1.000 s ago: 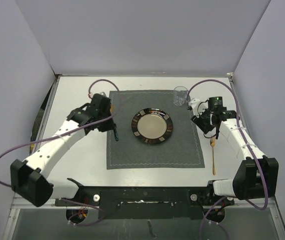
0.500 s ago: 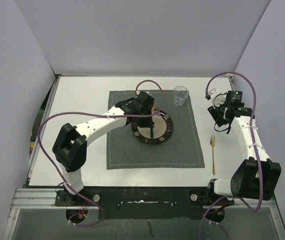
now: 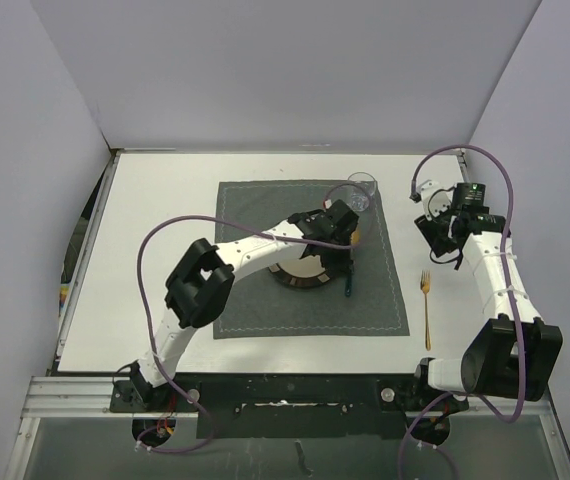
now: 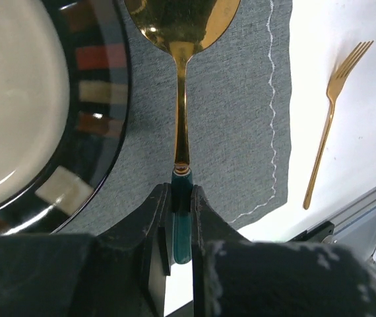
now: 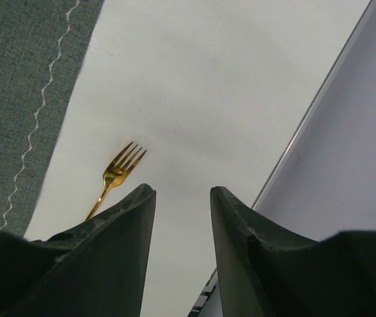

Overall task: Set the dinner table for one person
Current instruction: Place the spoon on the napkin.

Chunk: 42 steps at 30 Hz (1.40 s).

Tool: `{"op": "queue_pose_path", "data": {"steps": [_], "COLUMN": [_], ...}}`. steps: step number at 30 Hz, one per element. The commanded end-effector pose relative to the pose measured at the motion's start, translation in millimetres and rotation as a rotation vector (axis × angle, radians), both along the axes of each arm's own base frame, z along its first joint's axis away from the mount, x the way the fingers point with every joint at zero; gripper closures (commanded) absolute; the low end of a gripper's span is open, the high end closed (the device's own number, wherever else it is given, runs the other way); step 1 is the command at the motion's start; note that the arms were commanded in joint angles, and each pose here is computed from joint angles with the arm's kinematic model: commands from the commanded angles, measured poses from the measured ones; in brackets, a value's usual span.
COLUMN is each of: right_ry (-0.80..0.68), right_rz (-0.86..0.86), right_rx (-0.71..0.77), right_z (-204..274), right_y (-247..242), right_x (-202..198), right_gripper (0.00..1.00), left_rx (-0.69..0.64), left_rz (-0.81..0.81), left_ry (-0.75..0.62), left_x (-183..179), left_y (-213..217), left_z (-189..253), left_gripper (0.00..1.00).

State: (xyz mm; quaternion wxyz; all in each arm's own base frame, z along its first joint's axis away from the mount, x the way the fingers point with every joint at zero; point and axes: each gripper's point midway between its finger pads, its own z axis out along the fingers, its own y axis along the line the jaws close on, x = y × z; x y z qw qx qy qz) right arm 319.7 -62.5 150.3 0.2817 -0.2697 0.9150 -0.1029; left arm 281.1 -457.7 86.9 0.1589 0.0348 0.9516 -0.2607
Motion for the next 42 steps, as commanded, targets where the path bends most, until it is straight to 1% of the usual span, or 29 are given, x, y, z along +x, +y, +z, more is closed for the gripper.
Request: {"op": "queue_pose_path", "data": {"steps": [1, 5, 9, 16, 23, 27, 31, 36, 37, 38, 39, 40, 41, 42], "right_ry": [-0.057, -0.035, -0.035, -0.031, -0.010, 0.006, 0.011, 0.013, 0.012, 0.010, 0.008, 0.004, 0.000, -0.003], "right_rz": [0.001, 0.004, 0.006, 0.020, 0.034, 0.039, 0.040, 0.036, 0.036, 0.034, 0.034, 0.035, 0.034, 0.034], "right_rx": [0.033, 0.072, 0.085, 0.077, 0.069, 0.071, 0.067, 0.068, 0.069, 0.070, 0.073, 0.075, 0.079, 0.082], "right_z": [16.9, 8.8, 7.6, 7.3, 4.6, 1.3, 1.0, 0.2, 0.3, 0.3, 0.9, 2.3, 3.7, 4.8], "right_y": [4.4, 11.1, 13.7, 13.8, 14.6, 16.9, 17.3, 17.1, 17.2, 17.3, 17.8, 18.3, 18.7, 19.3], "right_x": [1.8, -3.3, -5.6, -8.0, -14.0, -18.5, -20.3, -20.2, -19.8, -19.3, -19.2, -18.8, -18.6, -18.8], "right_gripper": [0.60, 0.60, 0.60, 0.60, 0.60, 0.60, 0.60, 0.60, 0.60, 0.60, 0.60, 0.59, 0.59, 0.59], "left_rx": [-0.107, -0.139, -0.134, -0.096, -0.072, -0.077, -0.089, -0.122, -0.130, -0.141, -0.149, -0.156, -0.160, -0.161], "left_rz": [-0.010, -0.031, -0.043, -0.008, 0.078, 0.100, 0.107, 0.079, 0.073, 0.063, 0.056, 0.049, 0.043, 0.034], "left_ry": [-0.041, -0.024, -0.008, 0.042, 0.072, 0.076, 0.092, 0.093, 0.095, 0.096, 0.095, 0.093, 0.093, 0.092], "left_x": [19.0, 19.9, 19.9, 19.8, 40.4, 54.4, 59.5, 61.9, 62.3, 60.7, 59.8, 58.6, 57.4, 55.4], "left_y": [-39.4, -61.4, -71.0, -64.0, -49.5, -51.6, -56.7, -70.3, -71.9, -74.1, -75.1, -75.9, -76.0, -75.7], "left_z": [26.3, 23.6, 12.2, -17.8, -49.8, -58.9, -67.7, -63.0, -61.3, -57.6, -55.0, -51.6, -48.6, -45.5], "left_gripper": [1.00, 1.00, 1.00, 1.00, 1.00, 1.00, 1.00, 0.99, 0.92, 0.79, 0.61, 0.12, 0.03, 0.02]}}
